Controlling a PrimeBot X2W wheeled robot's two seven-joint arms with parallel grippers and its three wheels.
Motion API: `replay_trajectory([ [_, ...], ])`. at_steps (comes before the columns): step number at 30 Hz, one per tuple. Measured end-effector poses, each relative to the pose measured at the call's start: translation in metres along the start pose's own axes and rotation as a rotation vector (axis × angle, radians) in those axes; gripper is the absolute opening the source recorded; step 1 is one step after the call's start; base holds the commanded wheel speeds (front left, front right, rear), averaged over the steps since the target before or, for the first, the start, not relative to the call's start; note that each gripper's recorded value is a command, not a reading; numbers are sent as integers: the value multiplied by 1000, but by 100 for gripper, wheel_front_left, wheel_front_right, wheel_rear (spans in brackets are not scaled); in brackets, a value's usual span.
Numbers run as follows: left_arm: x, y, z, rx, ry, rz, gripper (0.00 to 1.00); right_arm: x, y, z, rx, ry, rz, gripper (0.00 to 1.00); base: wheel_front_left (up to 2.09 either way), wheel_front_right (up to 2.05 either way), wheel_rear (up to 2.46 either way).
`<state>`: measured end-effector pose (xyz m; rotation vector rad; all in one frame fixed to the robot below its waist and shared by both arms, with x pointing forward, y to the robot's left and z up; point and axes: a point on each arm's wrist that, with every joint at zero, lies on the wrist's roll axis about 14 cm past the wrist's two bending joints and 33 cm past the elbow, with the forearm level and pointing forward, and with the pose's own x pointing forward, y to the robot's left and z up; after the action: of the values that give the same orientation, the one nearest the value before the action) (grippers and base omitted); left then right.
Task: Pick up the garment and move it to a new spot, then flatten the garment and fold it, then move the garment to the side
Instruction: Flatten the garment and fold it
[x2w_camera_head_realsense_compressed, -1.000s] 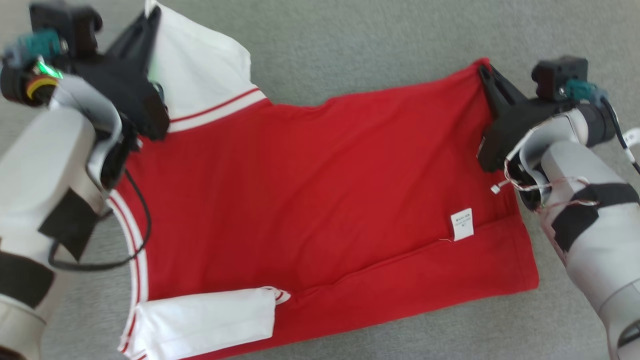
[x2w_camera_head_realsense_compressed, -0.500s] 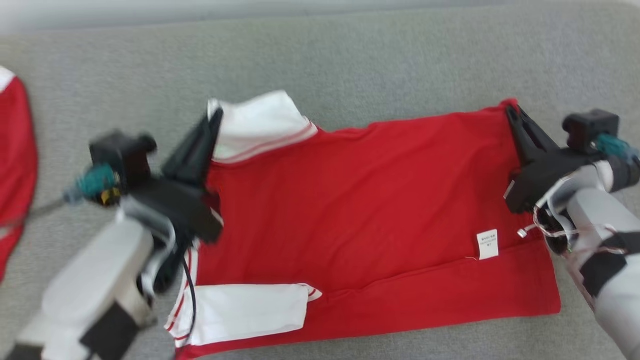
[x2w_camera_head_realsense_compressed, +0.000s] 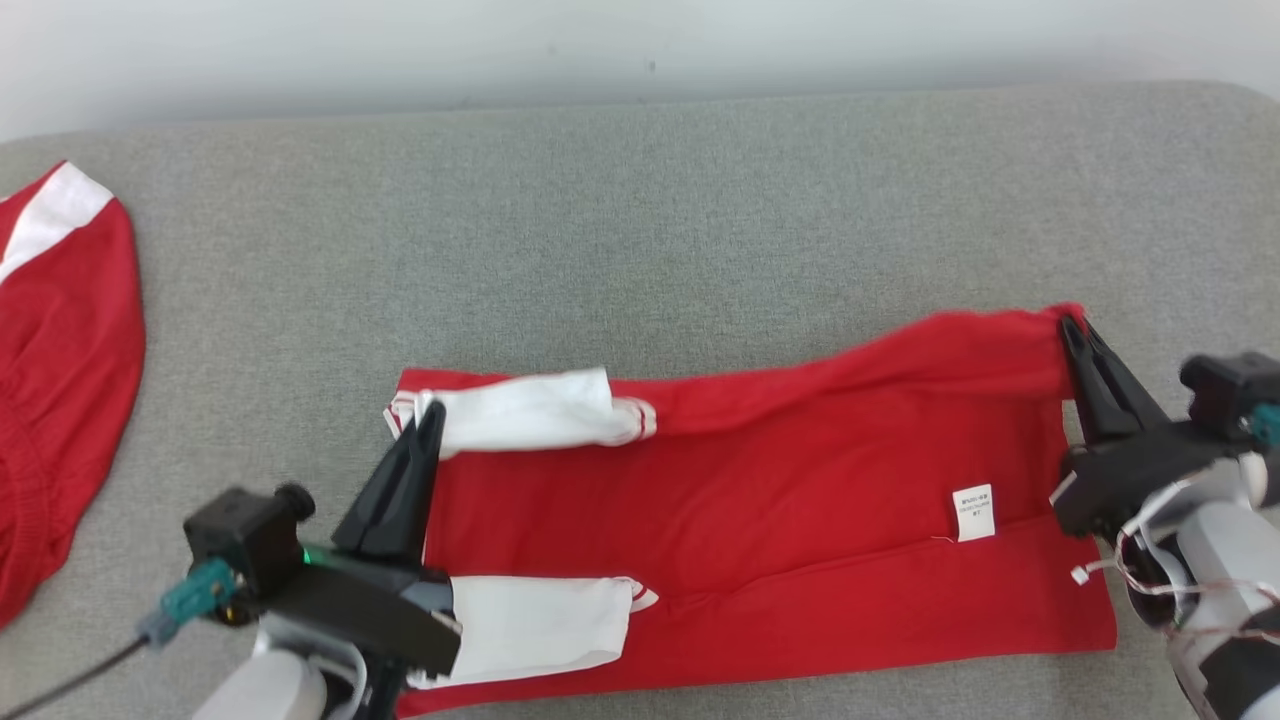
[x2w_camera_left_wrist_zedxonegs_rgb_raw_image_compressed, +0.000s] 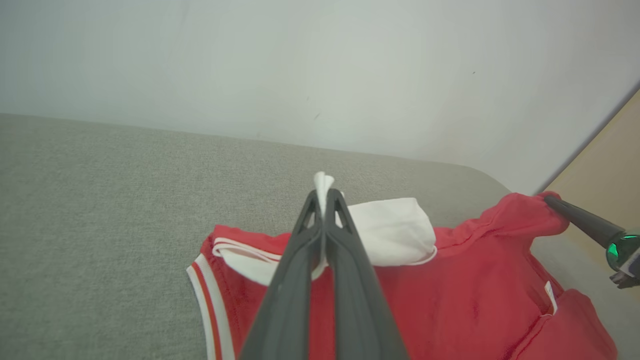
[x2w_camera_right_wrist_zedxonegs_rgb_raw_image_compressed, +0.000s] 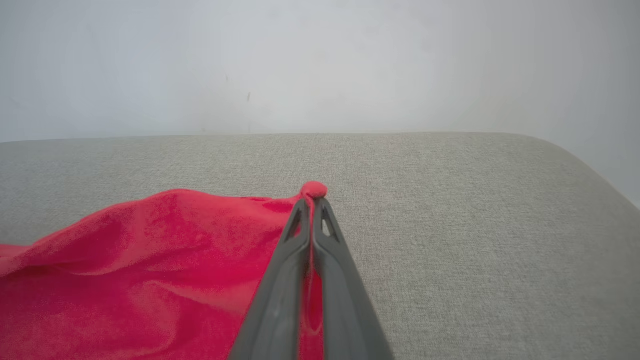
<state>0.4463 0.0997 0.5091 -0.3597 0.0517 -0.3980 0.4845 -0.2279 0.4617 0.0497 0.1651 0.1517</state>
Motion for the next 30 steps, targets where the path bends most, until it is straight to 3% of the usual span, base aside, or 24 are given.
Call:
replay_trajectory([
  [6, -21, 4, -9, -36, 6, 51, 0, -18, -2, -6, 28, -6, -20, 0, 0, 0, 0],
  [7, -25, 3, -14, -49, 16, 57, 0, -21, -2, -9, 34, -3, -23, 27, 0, 0, 0],
  [8, -28, 1, -18, -57, 23, 61, 0, -24, -2, -10, 42, -6, -27, 47, 0, 0, 0],
  [10, -34, 2, -21, -56, 29, 70, 0, -29, -2, -10, 49, -9, -32, 40, 0, 0, 0],
  [12, -40, 4, -26, -49, 38, 84, 0, -33, -3, -9, 60, -18, -38, 40, 0, 0, 0],
  [13, -42, 5, -26, -54, 35, 96, 29, -35, -3, -10, 64, -20, -41, 48, 0, 0, 0],
  [14, -44, 6, -26, -56, 31, 106, 81, -38, -3, -10, 67, -21, -41, 90, 0, 0, 0],
  [15, -45, 6, -26, -51, 29, 111, 100, -41, -2, -11, 75, -24, -42, 100, 0, 0, 0],
  [22, -56, 17, -20, -29, -21, 188, 100, -56, 1, -9, 101, -49, -46, 100, 0, 0, 0],
  [30, -67, 42, 14, 126, -145, 298, 100, -73, -16, -28, 102, 1, -102, 100, 0, 0, 0],
])
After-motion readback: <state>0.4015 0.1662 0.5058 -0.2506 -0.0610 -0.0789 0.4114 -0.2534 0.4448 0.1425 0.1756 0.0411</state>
